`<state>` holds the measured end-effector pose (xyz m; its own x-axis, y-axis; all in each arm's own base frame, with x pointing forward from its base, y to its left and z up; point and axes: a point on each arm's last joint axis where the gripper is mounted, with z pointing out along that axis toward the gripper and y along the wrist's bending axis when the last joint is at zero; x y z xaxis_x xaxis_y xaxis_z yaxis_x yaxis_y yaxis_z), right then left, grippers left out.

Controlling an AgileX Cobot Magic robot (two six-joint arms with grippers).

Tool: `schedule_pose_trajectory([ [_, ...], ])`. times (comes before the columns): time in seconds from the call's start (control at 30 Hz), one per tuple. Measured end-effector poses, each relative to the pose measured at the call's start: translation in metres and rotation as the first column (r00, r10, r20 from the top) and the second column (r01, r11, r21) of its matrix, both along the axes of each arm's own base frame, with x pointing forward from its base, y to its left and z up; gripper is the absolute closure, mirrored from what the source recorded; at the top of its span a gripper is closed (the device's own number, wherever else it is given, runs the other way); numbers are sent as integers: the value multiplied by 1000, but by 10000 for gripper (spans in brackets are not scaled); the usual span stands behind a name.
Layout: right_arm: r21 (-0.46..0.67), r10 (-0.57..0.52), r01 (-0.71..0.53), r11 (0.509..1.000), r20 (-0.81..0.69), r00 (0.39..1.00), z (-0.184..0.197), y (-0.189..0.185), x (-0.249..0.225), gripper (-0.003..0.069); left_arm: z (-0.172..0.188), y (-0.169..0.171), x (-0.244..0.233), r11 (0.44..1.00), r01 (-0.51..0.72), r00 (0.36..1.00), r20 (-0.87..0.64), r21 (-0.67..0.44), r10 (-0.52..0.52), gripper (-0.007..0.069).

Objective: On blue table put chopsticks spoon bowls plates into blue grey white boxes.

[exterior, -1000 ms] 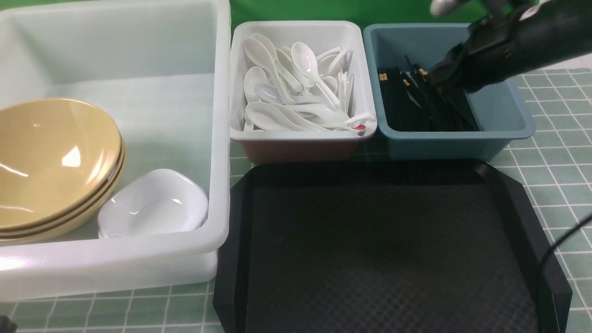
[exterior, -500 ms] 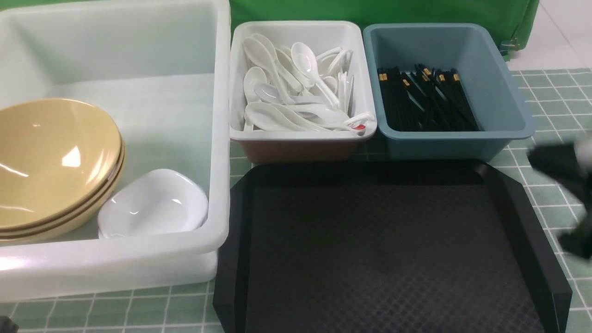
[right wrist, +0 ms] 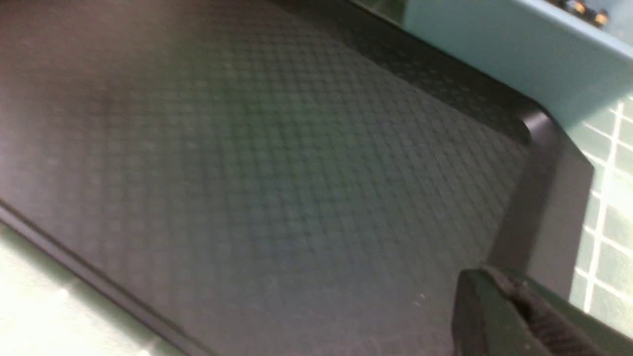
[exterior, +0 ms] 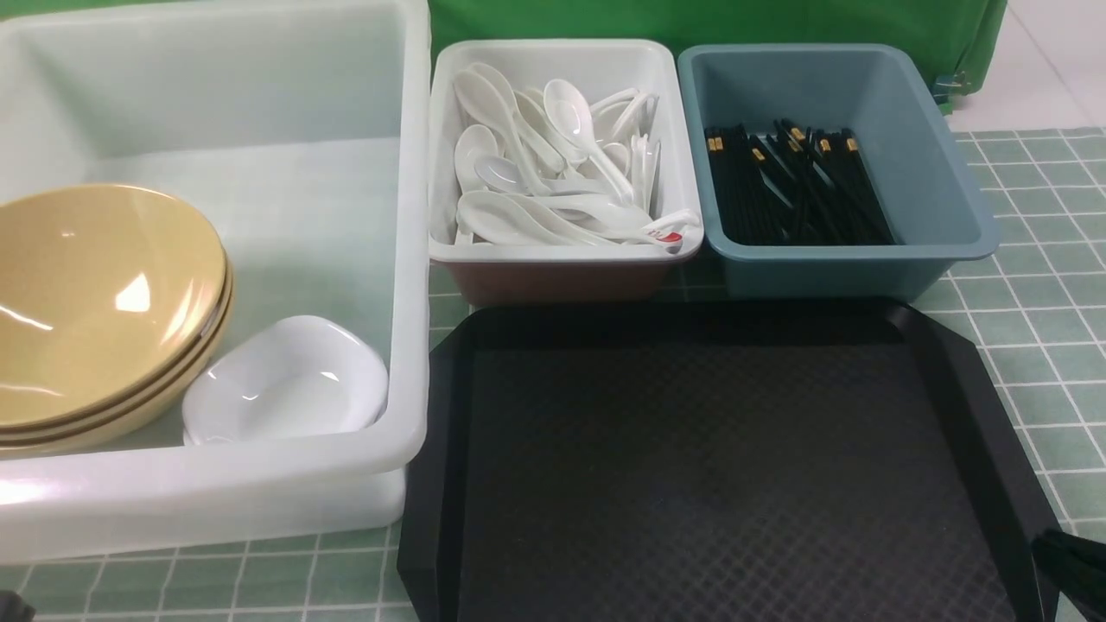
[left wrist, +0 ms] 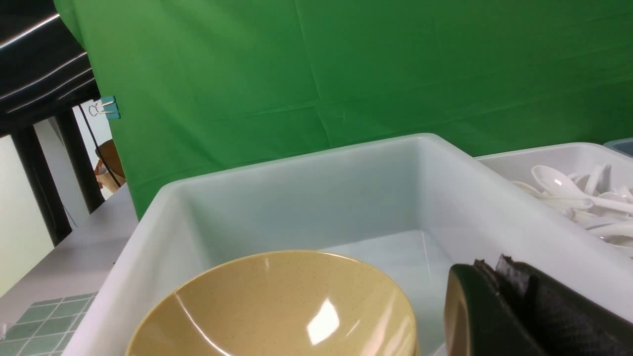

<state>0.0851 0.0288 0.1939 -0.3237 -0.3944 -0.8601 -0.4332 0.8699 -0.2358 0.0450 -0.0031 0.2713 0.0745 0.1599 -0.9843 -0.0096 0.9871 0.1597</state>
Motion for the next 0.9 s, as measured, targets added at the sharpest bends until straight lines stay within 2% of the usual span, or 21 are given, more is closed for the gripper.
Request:
schedule_pose_trajectory([
  [0.13, 17, -87, 86, 996, 110, 990, -9, -8, -2, 612, 0, 0, 0, 1000, 0, 1000, 0, 0, 0, 621],
  [0.2, 69, -150, 140, 988, 172, 974, -11, -13, -6, 612, 0, 0, 0, 1000, 0, 1000, -1, 0, 0, 621],
  [0.27, 124, -216, 190, 974, 263, 940, -5, -18, -10, 612, 0, 0, 0, 1000, 0, 1000, -1, 0, 0, 621],
  [0.4, 118, -261, 233, 965, 426, 866, 7, -25, -20, 612, -1, 0, 0, 1000, 2, 1000, -6, 0, -2, 621],
  [0.47, 143, -292, 255, 956, 452, 843, 8, -26, -25, 611, -1, 0, 0, 1000, 4, 1000, -15, 0, -4, 621],
  [0.63, 132, -307, 277, 952, 367, 878, -2, -27, -28, 610, -3, -1, 0, 1000, 8, 1000, -28, 1, -8, 621],
  [0.73, 117, -314, 295, 948, 219, 924, -16, -26, -31, 610, -4, -1, 0, 1000, 15, 999, -49, 1, -15, 621],
  [0.9, 167, -356, 327, 930, 185, 916, -17, -28, -31, 610, -5, -1, 0, 1000, 16, 998, -54, 1, -16, 621],
])
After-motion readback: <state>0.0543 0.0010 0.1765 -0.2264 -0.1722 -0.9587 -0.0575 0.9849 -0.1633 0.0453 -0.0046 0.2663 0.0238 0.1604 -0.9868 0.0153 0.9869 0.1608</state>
